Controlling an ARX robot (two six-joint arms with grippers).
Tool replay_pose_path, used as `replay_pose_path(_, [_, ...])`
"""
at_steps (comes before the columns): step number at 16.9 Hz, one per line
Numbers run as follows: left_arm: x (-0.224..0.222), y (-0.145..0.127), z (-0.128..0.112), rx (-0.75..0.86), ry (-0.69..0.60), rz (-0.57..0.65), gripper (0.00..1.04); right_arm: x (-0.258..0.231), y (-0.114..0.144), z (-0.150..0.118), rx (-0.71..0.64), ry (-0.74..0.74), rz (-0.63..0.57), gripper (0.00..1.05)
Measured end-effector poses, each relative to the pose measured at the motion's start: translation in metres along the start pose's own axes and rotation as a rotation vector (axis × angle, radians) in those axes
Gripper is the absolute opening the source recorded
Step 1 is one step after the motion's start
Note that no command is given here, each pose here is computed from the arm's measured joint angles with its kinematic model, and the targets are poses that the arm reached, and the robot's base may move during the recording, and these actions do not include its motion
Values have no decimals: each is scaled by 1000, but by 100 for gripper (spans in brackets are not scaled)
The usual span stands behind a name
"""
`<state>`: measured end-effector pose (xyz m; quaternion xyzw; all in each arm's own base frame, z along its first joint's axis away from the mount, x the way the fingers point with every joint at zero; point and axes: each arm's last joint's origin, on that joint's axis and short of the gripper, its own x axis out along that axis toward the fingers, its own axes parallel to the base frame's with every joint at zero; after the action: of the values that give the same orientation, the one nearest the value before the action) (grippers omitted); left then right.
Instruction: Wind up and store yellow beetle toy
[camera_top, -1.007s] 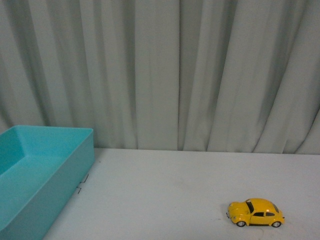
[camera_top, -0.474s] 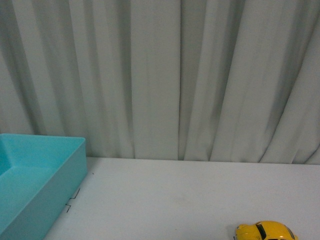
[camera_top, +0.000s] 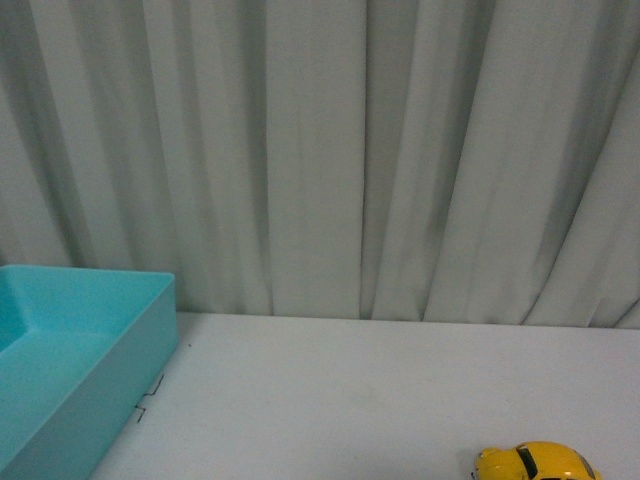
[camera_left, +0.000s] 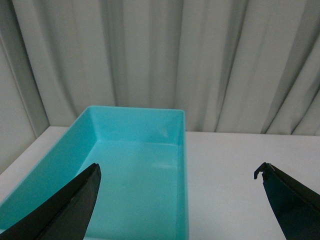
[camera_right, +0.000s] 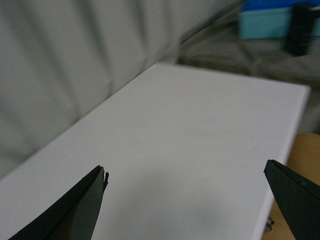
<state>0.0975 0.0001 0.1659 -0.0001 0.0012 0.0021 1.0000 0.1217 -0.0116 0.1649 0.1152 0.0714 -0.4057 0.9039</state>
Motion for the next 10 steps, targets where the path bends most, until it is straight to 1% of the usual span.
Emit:
replay_pose_path(1, [0, 0, 0, 0, 0, -1, 98, 14, -5, 8, 94, -90, -143, 98])
replay_pose_path(2, [0, 0, 0, 0, 0, -8, 98, 33, -5, 16, 136, -119, -158, 98])
replay_pose_path(4, [0, 0, 0, 0, -2, -3, 98, 75, 2, 36, 134, -134, -77, 98])
replay_pose_path(5, [0, 0, 0, 0, 0, -4, 98, 100, 13, 51, 105, -151, 11, 98])
replay_pose_path(6, [0, 0, 0, 0, -2, -4, 98, 122, 29, 62, 55, -149, 107, 98])
replay_pose_path(7, [0, 0, 0, 0, -2, -4, 98, 144, 53, 67, -49, -126, 255, 98])
replay_pose_path(8, [0, 0, 0, 0, -2, -4, 98, 162, 76, 66, -150, -67, 392, 98])
replay_pose_path(9, [0, 0, 0, 0, -2, -4, 98, 177, 96, 62, -265, -42, 534, 98])
replay_pose_path(10, [0, 0, 0, 0, -2, -4, 98, 189, 115, 57, -396, 1, 707, 98])
